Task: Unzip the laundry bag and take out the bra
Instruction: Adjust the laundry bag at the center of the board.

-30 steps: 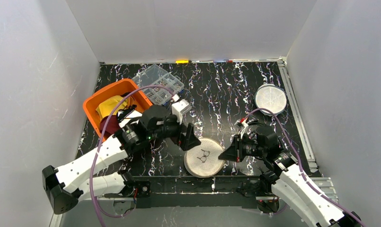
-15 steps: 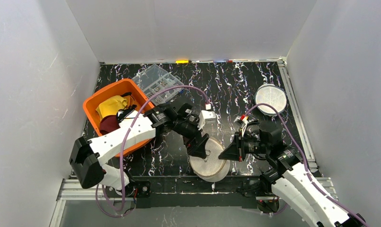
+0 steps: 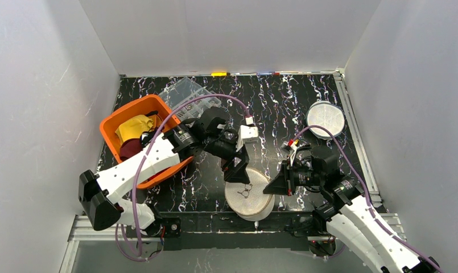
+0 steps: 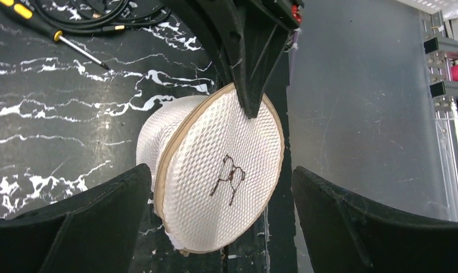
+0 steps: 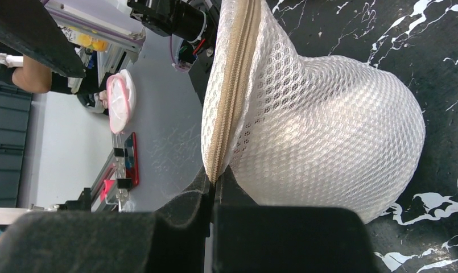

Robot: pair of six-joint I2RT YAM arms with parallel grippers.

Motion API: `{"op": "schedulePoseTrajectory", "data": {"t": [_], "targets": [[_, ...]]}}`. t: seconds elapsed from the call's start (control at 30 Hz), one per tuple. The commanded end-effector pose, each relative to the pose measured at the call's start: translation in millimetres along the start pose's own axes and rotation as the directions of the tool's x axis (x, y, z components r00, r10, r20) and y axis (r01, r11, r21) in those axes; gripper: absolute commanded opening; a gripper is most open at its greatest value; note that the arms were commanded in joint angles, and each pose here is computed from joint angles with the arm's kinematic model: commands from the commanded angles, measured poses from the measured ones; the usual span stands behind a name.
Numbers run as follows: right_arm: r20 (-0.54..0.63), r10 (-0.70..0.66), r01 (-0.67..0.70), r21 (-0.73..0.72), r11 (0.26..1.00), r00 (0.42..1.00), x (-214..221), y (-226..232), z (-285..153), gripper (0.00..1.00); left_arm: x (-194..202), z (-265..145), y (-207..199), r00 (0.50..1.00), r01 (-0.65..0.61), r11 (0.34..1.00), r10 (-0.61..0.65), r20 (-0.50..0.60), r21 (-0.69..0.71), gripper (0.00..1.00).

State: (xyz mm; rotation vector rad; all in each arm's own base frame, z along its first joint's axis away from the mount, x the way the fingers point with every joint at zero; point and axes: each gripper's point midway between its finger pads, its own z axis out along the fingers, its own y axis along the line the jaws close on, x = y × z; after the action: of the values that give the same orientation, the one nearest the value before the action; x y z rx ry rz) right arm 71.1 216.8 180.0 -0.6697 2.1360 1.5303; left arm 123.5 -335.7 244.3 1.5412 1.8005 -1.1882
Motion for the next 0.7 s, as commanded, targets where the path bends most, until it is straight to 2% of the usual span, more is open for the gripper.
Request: {"op": "schedulePoseTrajectory", "data": {"t": [0.0, 0.23, 0.37, 0.43, 0.53, 0.6, 0.67], "targets": [[0.027, -0.095, 0.097, -0.081, 0.992, 0.995, -15, 30, -8, 0.01, 7, 5, -11, 0.998, -0.067, 0.993, 0.066, 0.009, 0.101, 0.91], [0.032, -0.121, 0.124, -0.117, 0.985, 0.992, -21, 42, -11, 0.01, 22, 21, -3, 0.998, -0.043, 0.991, 0.049, -0.043, 0.129, 0.89], [0.035, -0.128, 0.131, -0.126, 0.983, 0.991, -22, 46, -12, 0.01, 29, 31, -1, 0.998, -0.01, 0.986, 0.022, -0.067, 0.167, 0.81], [0.035, -0.129, 0.133, -0.126, 0.983, 0.991, -22, 47, -13, 0.01, 30, 34, -2, 0.997, 0.011, 0.983, 0.004, -0.078, 0.183, 0.71], [0.035, -0.126, 0.129, -0.122, 0.984, 0.991, -22, 46, -13, 0.01, 31, 36, -1, 0.996, 0.045, 0.982, -0.029, -0.09, 0.182, 0.49], [0.035, -0.127, 0.13, -0.121, 0.984, 0.991, -23, 46, -12, 0.01, 30, 36, -5, 0.996, 0.057, 0.979, -0.041, -0.081, 0.197, 0.3], [0.036, -0.126, 0.129, -0.117, 0.985, 0.991, -24, 45, -12, 0.01, 29, 35, -8, 0.996, 0.063, 0.977, -0.049, -0.072, 0.203, 0.04]]}}
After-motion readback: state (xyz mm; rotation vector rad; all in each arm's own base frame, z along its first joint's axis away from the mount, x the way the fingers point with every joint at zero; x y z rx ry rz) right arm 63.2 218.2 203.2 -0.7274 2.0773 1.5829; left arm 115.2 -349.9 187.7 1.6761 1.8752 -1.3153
